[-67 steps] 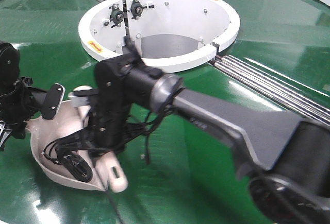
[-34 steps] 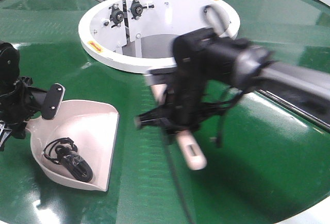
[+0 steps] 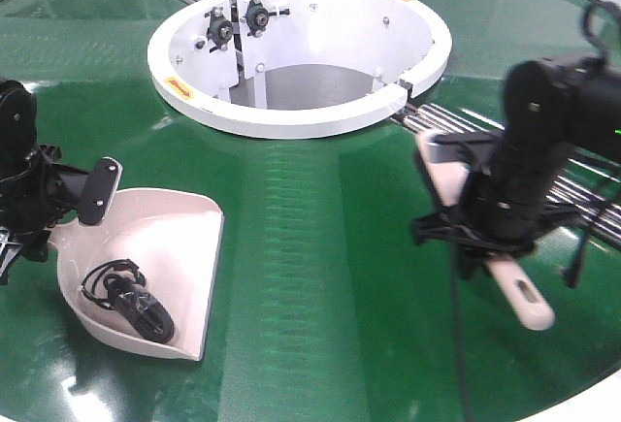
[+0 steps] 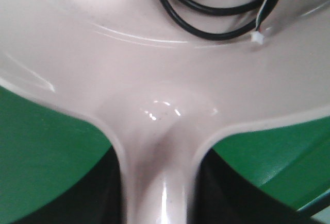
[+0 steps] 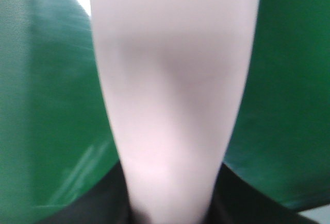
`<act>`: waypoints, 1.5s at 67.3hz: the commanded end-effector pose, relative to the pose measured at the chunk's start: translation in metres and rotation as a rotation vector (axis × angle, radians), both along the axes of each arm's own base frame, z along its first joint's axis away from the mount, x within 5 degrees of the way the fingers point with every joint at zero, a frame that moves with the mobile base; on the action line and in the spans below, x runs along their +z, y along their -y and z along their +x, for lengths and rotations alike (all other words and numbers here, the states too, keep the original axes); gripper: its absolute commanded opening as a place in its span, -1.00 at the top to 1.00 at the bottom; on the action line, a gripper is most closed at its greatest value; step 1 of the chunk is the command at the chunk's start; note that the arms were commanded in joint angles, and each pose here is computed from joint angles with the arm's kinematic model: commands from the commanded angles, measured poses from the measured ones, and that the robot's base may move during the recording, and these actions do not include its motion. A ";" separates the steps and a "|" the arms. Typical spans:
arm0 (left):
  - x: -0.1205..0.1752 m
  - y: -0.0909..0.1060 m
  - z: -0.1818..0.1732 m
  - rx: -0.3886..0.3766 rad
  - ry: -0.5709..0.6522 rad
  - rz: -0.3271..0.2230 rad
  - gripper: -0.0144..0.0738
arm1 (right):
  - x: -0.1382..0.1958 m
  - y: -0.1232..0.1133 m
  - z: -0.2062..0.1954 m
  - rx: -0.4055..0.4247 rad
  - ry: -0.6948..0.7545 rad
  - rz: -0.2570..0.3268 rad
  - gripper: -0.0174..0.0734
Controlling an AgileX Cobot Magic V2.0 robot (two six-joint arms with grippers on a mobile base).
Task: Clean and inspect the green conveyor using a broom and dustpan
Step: 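Move the brush back and lower it onto the conveyor with the right gripper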
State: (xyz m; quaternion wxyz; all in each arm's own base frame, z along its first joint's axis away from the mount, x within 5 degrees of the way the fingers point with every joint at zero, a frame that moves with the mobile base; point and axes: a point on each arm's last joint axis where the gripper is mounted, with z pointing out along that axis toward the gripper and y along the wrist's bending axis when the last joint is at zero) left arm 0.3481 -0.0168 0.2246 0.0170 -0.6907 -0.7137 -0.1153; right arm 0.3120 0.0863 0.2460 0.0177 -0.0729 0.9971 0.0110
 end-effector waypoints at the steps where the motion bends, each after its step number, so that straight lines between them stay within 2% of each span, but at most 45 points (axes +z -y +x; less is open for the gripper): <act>1: 0.023 0.002 0.000 0.000 0.072 -0.006 0.69 | 0.013 0.019 0.000 -0.011 0.086 0.009 0.63; 11: 0.023 0.002 0.000 0.000 0.072 -0.006 0.69 | -0.004 0.031 -0.002 -0.020 0.074 -0.004 0.63; 39: 0.023 0.002 0.000 0.000 0.072 -0.006 0.69 | -0.041 0.029 0.003 -0.006 -0.001 -0.014 0.63; 53: 0.023 0.002 0.000 0.000 0.072 -0.006 0.69 | -0.047 0.028 0.004 -0.002 -0.017 -0.003 0.62; 68: 0.023 0.002 0.000 -0.001 0.076 -0.007 0.69 | -0.047 0.022 0.004 0.015 -0.026 0.056 0.61; 101: 0.019 0.005 0.004 0.003 0.095 -0.037 0.69 | -0.046 0.021 0.003 0.014 -0.029 0.062 0.59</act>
